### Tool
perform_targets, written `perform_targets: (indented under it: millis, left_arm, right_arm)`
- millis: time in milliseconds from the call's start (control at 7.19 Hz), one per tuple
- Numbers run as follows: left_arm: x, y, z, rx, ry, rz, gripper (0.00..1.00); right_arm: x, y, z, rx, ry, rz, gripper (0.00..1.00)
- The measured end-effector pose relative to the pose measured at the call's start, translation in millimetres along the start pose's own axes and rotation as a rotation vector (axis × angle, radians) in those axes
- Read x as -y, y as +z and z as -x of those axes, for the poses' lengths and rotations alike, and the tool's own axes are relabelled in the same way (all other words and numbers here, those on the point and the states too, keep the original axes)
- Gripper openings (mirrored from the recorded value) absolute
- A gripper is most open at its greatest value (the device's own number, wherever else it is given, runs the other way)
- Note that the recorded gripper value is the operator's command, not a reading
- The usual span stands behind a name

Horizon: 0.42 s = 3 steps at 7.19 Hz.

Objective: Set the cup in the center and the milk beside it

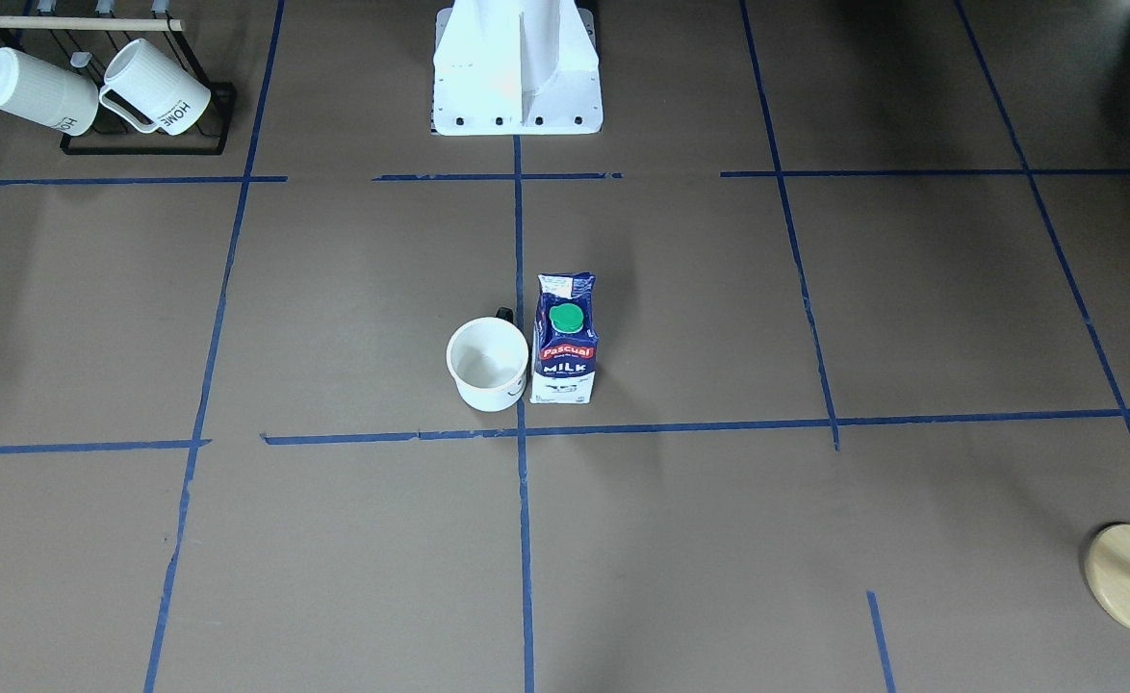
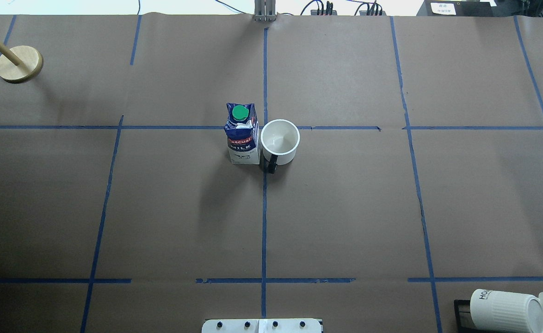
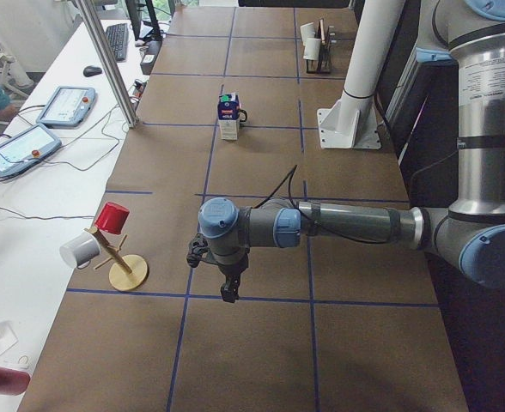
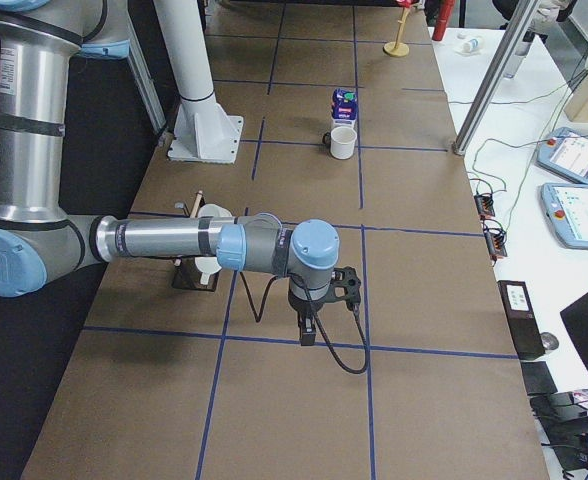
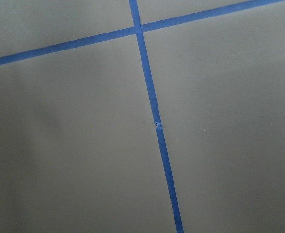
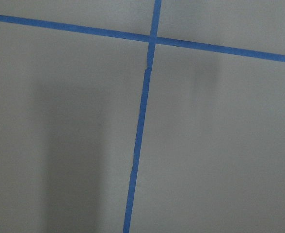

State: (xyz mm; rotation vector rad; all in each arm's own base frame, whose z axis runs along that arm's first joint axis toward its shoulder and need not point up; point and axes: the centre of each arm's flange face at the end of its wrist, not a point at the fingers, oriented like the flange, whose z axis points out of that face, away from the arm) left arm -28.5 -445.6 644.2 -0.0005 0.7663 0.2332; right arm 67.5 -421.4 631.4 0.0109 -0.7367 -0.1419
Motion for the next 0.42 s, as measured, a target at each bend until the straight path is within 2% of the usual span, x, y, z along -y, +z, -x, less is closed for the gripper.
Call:
perform_targets:
  millis: [417]
  left_arm:
    - [-0.1,0.2,0.2,0.0,0.0,0.0,1.0]
  right_arm:
    - [0.6,0.9,1.8,0.004,-0.004,0.001,1.0]
